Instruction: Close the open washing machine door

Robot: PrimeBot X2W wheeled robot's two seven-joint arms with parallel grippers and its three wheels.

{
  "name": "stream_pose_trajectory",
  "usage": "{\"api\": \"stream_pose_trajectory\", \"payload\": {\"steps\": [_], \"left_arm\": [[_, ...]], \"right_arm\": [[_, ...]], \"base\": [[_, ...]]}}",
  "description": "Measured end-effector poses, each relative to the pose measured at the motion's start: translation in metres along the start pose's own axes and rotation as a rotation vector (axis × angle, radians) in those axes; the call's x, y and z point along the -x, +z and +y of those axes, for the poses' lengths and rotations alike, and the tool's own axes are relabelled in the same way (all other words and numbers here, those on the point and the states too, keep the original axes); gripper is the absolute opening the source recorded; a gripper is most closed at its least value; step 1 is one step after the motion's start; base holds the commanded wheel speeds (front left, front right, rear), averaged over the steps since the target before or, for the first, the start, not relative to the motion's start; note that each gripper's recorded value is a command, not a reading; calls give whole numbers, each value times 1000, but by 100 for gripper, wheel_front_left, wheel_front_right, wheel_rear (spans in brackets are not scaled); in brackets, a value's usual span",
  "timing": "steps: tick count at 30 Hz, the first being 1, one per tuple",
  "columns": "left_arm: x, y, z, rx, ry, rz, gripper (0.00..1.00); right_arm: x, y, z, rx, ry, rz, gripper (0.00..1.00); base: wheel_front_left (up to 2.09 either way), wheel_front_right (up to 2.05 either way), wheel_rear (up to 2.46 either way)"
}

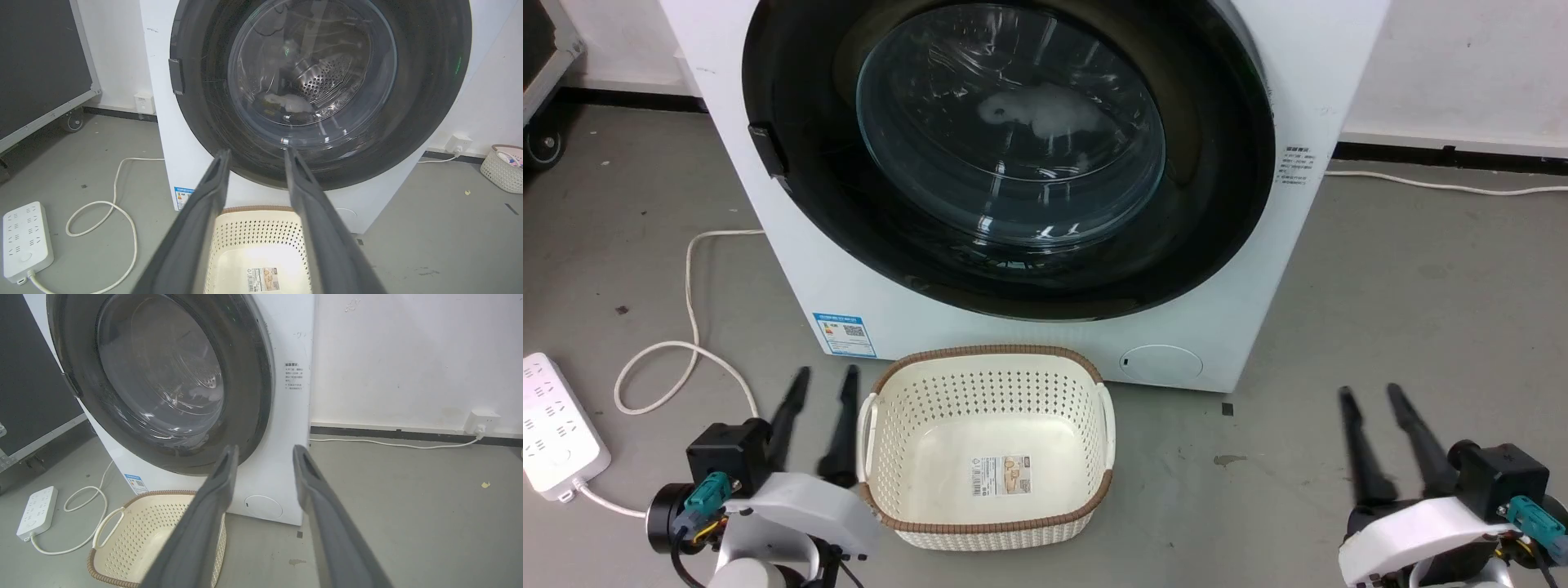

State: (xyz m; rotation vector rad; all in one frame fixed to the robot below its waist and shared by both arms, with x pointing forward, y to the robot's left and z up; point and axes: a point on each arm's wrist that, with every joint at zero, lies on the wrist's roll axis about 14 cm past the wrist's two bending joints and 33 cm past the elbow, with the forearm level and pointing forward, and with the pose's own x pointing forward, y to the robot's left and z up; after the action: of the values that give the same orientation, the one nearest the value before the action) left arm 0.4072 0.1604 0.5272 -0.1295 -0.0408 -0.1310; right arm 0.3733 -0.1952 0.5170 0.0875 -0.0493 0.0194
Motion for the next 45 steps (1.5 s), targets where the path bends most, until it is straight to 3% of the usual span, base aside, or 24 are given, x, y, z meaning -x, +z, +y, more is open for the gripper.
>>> {"api": "stream_pose_trajectory", "payload": {"steps": [45], "left_arm": [[9,5,1,-56,30,-2,0]], "right_arm": [[-4,6,13,39,43,8,0]], "base": [[0,0,0]]}}
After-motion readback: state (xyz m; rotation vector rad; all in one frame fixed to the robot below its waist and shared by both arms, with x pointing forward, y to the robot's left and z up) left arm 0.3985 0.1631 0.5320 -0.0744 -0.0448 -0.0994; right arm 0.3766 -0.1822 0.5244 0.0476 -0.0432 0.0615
